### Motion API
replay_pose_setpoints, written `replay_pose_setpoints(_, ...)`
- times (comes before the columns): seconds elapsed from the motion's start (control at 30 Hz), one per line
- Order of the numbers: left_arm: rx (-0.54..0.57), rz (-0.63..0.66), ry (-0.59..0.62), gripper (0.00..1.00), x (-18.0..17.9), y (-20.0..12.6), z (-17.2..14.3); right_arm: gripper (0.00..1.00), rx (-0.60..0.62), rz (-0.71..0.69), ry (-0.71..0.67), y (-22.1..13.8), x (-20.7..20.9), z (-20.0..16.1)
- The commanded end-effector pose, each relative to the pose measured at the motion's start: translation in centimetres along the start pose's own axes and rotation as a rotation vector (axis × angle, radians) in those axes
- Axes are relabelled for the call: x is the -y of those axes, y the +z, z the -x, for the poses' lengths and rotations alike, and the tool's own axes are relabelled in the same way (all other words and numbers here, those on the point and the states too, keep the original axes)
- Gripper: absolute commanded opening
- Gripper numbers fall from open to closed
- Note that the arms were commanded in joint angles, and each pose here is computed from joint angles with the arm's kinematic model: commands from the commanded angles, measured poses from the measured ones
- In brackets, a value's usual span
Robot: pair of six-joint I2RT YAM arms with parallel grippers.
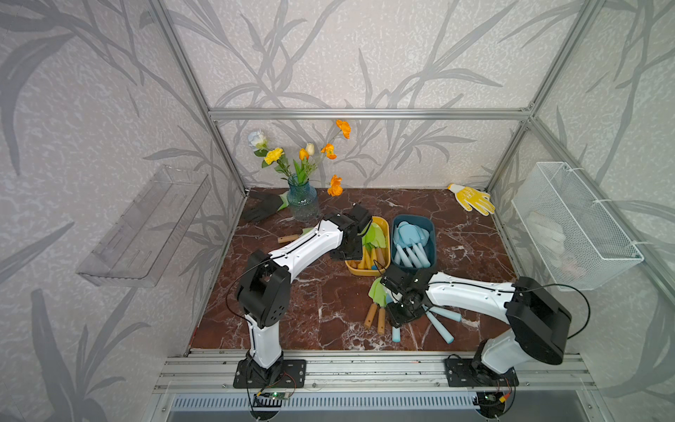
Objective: Sort the small shovels by color and place them into the storage box
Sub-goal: Pick up the shovel from the center of the board.
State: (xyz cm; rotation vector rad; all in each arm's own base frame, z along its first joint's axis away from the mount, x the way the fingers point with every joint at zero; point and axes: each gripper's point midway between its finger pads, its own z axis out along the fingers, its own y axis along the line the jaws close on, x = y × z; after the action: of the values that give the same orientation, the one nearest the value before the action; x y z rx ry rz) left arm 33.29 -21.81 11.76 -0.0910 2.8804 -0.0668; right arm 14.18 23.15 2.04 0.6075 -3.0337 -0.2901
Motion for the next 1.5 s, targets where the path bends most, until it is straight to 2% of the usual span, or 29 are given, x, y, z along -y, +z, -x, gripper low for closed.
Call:
replay_pose_setpoints(0.0, 0.067, -0.016, -0.028, 0.58, -0.5, -2.1, 0.7, 0.48, -0.028, 0.017, 0.011, 1.3, -0.2, -0.8)
replay_pose_setpoints(0.1, 0.072, -0.01, -0.033, 0.58, -0.9, -2.2, 0.5, 0.41, -0.046, 0.014, 0.023, 2.1, 0.1, -1.4)
replay_pose_setpoints(0.27, 0.063, -0.008, -0.038, 0.58, -1.1, -2.0, 0.3, 0.22, -0.039, -0.005, 0.038, 1.9, 0.7, -2.0)
replay_pose_setpoints(0.47, 0.057, -0.016, -0.04, 0.58, -0.8, -1.9, 0.4, 0.18, 0.001, -0.021, 0.05, -0.2, 1.5, -2.7)
replay_pose_setpoints(0.7, 0.061, -0.026, -0.04, 0.58, -0.6, -2.0, 0.6, 0.14, 0.111, 0.088, -0.044, -5.5, 0.2, -3.3)
replay_pose_setpoints(0.87, 0.062, -0.027, -0.044, 0.58, -0.7, -1.9, 0.6, 0.14, 0.338, 0.085, -0.025, -12.5, 1.8, 1.0)
replay_pose_setpoints(0.93, 0.062, -0.025, -0.043, 0.58, -0.8, -1.8, 0.5, 0.14, 0.392, 0.102, 0.033, -14.8, 3.3, 3.4)
replay_pose_setpoints(1.07, 0.057, -0.032, -0.041, 0.59, -1.0, -1.7, -0.1, 0.14, 0.452, 0.023, 0.127, -17.3, 7.4, 8.4)
replay_pose_setpoints(1.27, 0.021, -0.056, -0.011, 0.59, -1.3, -1.3, -2.5, 0.14, 0.388, -0.016, 0.218, -16.1, 11.6, 13.5)
replay_pose_setpoints(1.47, -0.018, -0.063, 0.036, 0.59, -1.4, -0.9, -5.8, 0.14, 0.298, 0.025, 0.233, -12.4, 12.2, 15.7)
